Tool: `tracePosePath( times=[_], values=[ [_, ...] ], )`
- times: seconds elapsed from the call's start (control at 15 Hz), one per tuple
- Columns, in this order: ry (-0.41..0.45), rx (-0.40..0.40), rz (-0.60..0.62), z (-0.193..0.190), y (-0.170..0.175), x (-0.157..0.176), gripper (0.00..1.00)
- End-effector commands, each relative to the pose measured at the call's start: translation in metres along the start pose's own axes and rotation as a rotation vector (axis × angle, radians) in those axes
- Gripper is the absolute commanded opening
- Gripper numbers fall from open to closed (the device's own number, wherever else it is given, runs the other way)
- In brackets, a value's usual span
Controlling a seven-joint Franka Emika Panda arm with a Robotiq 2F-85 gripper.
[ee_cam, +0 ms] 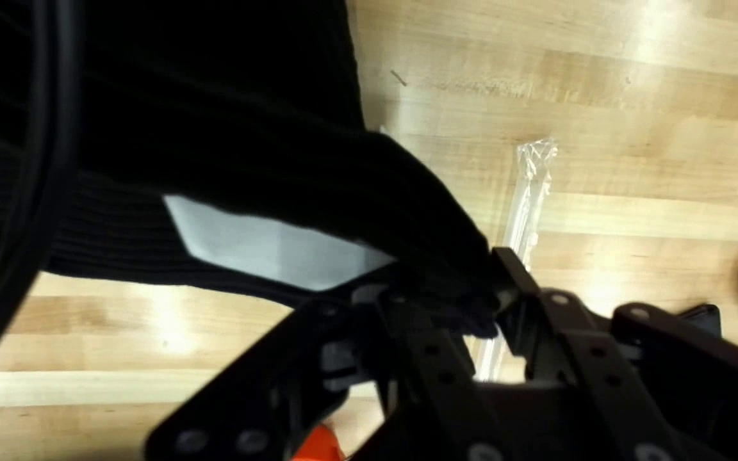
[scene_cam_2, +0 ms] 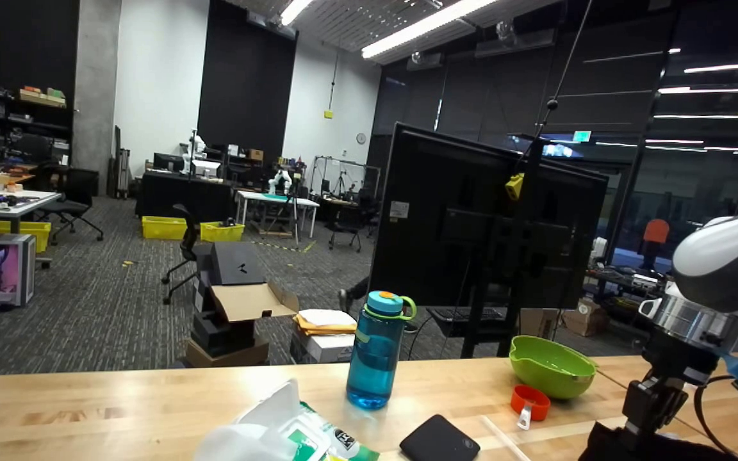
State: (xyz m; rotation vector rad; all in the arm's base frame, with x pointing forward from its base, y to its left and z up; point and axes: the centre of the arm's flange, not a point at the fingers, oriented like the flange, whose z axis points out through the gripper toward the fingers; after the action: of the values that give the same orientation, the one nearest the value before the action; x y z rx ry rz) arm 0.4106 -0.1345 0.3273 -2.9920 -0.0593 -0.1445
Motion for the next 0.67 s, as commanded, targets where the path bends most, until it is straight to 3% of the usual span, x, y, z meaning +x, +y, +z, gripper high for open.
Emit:
tracePosePath(
  times=[0.0, 0.27, 0.6],
  values=[
    [0.019, 0.015, -0.016, -0.004, -0.015, -0.008, 0.67],
    [0.011, 0.041, -0.016, -0.003, -0.023, -0.007, 0.95],
    [-0.004, 0.09, -0.013, -0.003, -0.035, -0.007, 1.0]
  ],
)
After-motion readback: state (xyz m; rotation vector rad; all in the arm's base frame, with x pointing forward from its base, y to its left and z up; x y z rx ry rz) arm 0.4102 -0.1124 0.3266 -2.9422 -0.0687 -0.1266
